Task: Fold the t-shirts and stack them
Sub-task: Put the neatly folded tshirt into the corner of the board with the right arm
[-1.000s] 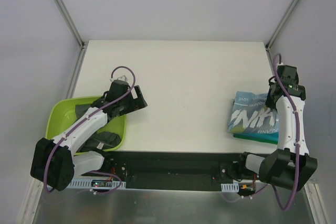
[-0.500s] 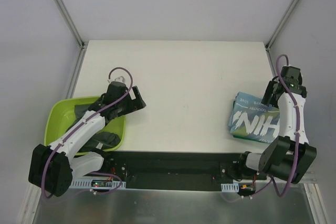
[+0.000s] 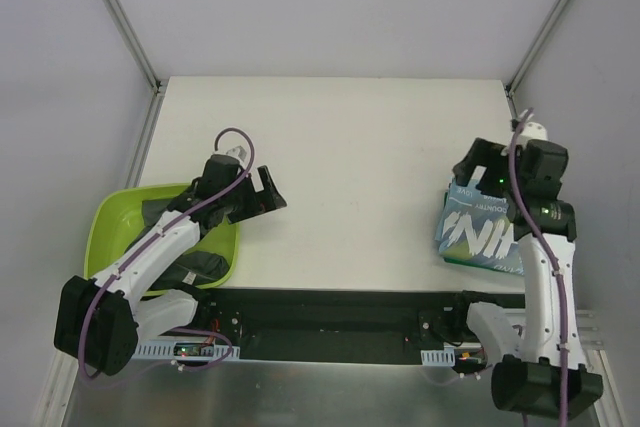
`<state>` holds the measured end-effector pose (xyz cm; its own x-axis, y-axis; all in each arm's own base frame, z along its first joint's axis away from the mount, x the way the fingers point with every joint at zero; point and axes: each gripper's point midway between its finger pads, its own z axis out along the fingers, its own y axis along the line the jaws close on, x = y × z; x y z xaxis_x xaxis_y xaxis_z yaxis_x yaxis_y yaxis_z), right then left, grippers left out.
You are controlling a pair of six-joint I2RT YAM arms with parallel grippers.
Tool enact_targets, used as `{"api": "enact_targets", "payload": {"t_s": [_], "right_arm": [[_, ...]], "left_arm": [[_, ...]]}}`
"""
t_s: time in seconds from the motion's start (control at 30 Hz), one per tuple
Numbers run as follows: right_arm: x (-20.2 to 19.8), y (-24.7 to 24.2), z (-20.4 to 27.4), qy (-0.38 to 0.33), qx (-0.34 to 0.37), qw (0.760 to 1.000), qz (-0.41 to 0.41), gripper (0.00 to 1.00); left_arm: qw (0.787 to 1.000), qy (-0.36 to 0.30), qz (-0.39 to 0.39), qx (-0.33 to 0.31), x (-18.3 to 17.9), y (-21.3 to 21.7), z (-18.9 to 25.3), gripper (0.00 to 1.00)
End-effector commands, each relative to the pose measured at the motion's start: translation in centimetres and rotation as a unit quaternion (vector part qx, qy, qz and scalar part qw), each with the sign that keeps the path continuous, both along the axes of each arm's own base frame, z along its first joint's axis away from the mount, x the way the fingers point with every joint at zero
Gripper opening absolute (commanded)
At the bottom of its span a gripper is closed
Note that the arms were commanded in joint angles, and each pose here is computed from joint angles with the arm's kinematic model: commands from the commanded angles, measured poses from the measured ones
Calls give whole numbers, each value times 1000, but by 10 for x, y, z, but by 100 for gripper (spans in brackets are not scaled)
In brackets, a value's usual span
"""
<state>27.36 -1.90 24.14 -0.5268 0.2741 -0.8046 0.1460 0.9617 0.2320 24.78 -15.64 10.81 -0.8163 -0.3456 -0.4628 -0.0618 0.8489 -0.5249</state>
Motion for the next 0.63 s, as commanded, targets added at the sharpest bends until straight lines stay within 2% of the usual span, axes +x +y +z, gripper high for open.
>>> {"api": "enact_targets", "payload": {"t_s": [0.0, 0.13, 0.23, 0.3, 0.47, 0.6], "right_arm": [[-2, 95, -9, -43, 44, 984, 169, 100], [-9, 151, -19, -115, 111, 953, 259, 100], [-8, 164, -25, -131, 165, 943, 256, 99], [-14, 175, -33, -127, 172, 935, 282, 100], [-22, 189, -55, -116, 190, 926, 306, 99], [-20, 188, -67, -115, 193, 932, 284, 99]], "left_arm": [[998, -48, -33, -39, 10, -15, 37, 99], [995, -52, -59, -60, 7, -24, 46, 99], [994, -56, -63, -68, 3, -26, 49, 99], [994, -59, -57, -76, 0, -26, 51, 99], [993, -75, -45, -85, -12, -19, 53, 99], [991, -95, -35, -93, -17, -15, 62, 99]]}}
